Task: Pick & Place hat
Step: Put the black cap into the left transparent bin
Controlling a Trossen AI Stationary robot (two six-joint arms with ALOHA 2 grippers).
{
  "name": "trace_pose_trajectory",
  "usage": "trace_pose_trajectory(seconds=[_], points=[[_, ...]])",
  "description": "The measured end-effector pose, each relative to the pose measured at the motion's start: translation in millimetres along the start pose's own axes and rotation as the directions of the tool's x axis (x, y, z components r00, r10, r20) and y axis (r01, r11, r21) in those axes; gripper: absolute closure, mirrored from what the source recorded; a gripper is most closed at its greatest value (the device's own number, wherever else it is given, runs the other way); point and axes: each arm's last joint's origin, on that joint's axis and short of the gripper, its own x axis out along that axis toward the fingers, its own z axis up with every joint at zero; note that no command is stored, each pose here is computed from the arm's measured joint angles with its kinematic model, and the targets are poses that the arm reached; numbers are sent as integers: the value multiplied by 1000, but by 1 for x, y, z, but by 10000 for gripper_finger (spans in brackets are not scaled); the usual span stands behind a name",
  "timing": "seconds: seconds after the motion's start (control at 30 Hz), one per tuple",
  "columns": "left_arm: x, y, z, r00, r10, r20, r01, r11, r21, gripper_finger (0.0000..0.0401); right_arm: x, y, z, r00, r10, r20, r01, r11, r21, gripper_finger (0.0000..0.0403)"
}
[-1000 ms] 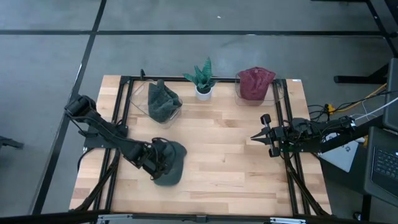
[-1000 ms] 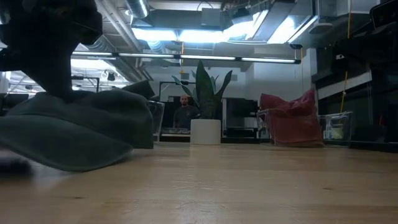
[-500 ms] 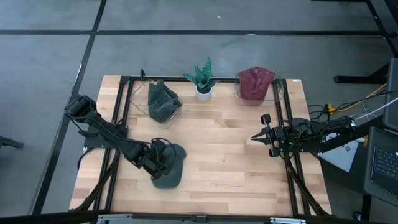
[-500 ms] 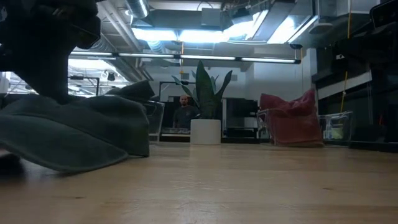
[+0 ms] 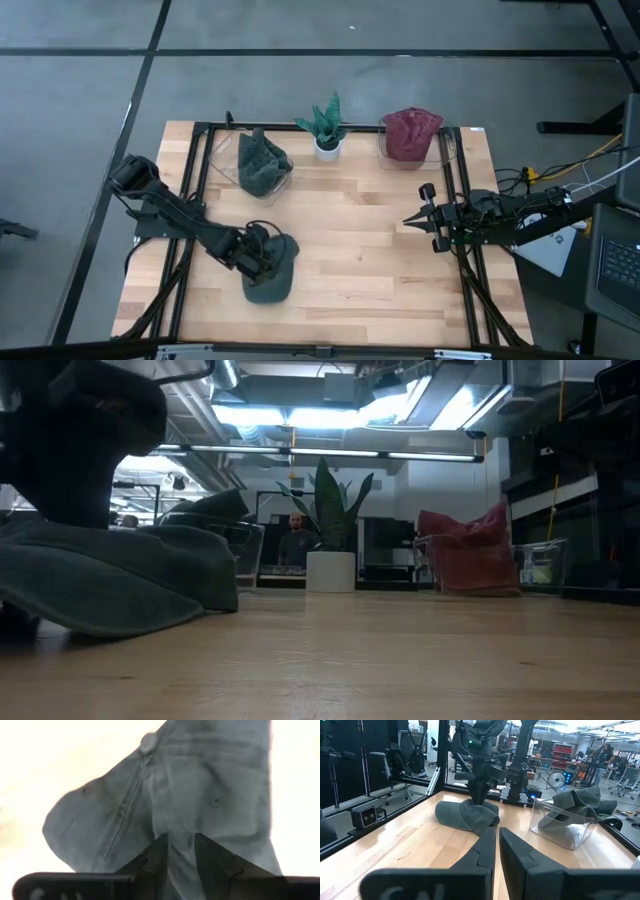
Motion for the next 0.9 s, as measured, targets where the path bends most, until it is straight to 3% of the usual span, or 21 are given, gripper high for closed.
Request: trace_pose_trajectory(seconds=[0.57, 0.9], points=[[-2, 3, 13, 996, 14, -86, -14, 1000, 8, 161, 0, 0, 0, 1000, 0, 0, 0, 1000, 0, 377], [18, -1, 14, 992, 57, -108, -58, 998, 1, 132, 0, 0, 0, 1000, 0, 0, 0, 1000, 0, 377]])
